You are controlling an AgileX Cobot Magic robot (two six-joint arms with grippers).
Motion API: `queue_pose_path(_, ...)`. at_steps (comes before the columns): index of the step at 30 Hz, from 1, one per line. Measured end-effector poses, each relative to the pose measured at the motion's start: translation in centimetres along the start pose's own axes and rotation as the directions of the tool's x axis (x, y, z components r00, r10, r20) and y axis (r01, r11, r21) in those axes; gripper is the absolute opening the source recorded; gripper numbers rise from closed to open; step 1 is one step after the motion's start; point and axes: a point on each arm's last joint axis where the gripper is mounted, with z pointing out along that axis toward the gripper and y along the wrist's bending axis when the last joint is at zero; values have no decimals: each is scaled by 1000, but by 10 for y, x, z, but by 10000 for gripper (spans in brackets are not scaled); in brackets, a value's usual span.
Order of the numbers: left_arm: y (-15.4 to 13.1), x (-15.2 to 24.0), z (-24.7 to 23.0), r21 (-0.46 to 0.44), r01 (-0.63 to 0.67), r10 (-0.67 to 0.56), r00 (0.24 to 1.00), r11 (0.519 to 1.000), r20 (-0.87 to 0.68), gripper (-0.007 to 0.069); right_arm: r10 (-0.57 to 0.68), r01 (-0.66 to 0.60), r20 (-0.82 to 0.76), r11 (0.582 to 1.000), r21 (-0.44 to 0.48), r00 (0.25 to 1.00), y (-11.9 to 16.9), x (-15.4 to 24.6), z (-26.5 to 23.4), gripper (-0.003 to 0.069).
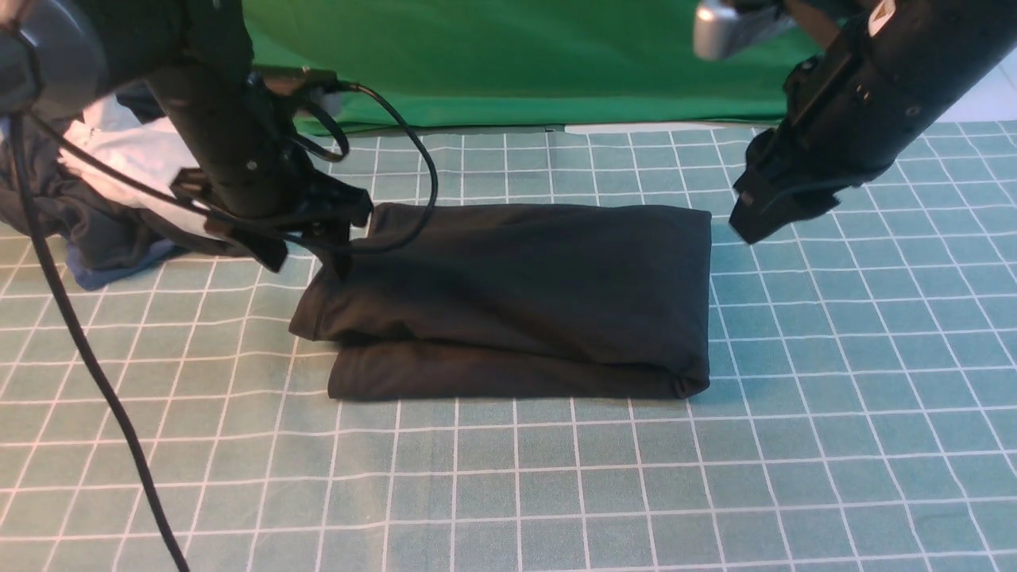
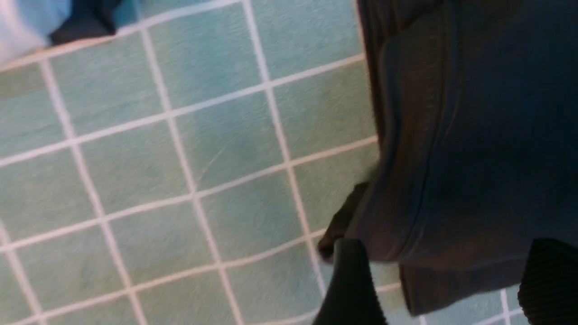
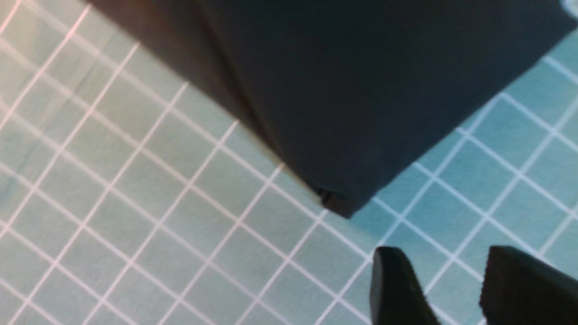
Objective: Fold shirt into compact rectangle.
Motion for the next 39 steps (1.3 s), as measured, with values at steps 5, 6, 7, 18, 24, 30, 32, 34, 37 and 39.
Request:
queue_pose_path(5, -1, -1, 13, 23, 12, -12, 1000, 1000, 0, 445, -6, 6, -2, 1000, -3, 1000, 1, 0, 1, 286)
queue_pose_path(6, -1, -1, 18, 36, 21, -21, 1000, 999, -9, 445, -7, 7, -1, 1000, -3, 1000, 1, 0, 1, 286)
queue_pose_path(7, -1, -2, 23, 45, 28, -27, 999, 999, -21, 445, -7, 7, 1, 1000, -2, 1000, 1, 0, 1, 286)
queue_pose_path(18, -9, 5, 52, 162, 65, -37, 985, 985, -171, 327, -5, 5, 5, 1000, -2, 1000, 1, 0, 1, 286)
queue_pose_path(24, -15, 8, 47, 224, 40, 3, 982, 974, -189, 26, -5, 5, 5, 1000, -2, 1000, 1, 0, 1, 285)
queue_pose_path(30, -15, 9, 20, 190, 51, -25, 990, 980, -137, 14, -17, 17, 2, 1000, -3, 1000, 1, 0, 1, 250)
queue_pose_path(32, -16, 10, 5, 179, 63, -44, 993, 982, -108, 14, -20, 20, 2, 1000, -3, 1000, 1, 0, 1, 246)
queue_pose_path(34, -17, 11, -1, 175, 69, -52, 994, 982, -97, 14, -21, 21, 2, 1000, -3, 1000, 1, 0, 1, 244)
queue_pose_path(37, -18, 22, -2, 169, 83, -64, 991, 982, -116, 14, -20, 21, 1, 1000, -3, 1000, 1, 0, 1, 244)
queue_pose_path(39, -19, 30, 2, 164, 88, -64, 987, 983, -145, 14, -20, 20, 0, 1000, -4, 1000, 1, 0, 1, 244)
